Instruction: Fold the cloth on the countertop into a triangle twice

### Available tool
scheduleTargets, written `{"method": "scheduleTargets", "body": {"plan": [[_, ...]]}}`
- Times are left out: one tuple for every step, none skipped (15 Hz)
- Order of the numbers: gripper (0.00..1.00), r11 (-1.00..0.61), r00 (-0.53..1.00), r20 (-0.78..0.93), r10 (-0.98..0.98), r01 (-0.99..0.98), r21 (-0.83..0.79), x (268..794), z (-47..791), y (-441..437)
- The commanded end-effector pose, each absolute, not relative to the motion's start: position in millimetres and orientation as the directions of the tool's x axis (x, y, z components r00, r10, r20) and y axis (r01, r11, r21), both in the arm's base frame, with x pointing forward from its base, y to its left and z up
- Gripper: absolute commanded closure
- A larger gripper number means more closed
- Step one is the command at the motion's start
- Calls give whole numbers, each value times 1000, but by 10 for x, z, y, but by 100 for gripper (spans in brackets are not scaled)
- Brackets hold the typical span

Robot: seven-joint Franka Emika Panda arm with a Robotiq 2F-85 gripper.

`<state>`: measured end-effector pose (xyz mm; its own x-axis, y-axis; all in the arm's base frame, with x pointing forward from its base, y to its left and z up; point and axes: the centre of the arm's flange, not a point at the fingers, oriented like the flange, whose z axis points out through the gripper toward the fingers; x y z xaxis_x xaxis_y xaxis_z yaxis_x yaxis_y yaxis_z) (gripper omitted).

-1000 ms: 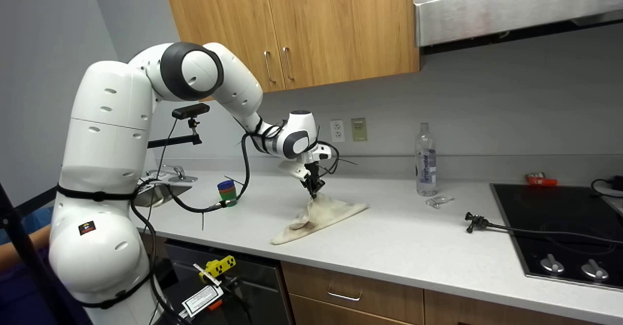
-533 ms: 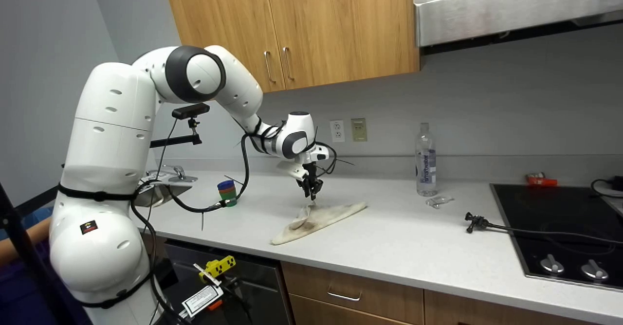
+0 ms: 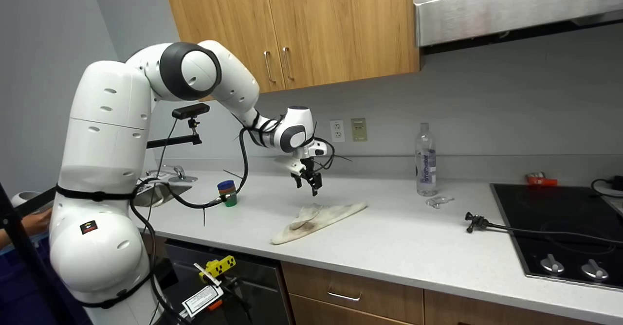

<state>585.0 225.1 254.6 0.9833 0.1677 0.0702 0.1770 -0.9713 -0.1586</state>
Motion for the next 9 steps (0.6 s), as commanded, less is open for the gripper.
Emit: {"method": "scheduleTargets", "body": {"plan": [[0,-972,982,16,187,188,-143,5485,2643,2103],[0,-972,981,3,194,193,-133,5375,2640,2076],[0,-972,980,-12,200,197,-127,5262,2642,2050],[0,-971,977,-24,210,205,-123,5141,2646,2026],[0,-971,976,-34,214,209,-120,5040,2653,2004],[0,-972,976,-40,215,209,-105,4931,2654,1979],[0,-973,976,-47,214,208,-99,4842,2657,1953],[0,-974,976,-52,212,207,-90,4748,2651,1929],[0,-975,976,-55,209,204,-83,4668,2647,1901]]}}
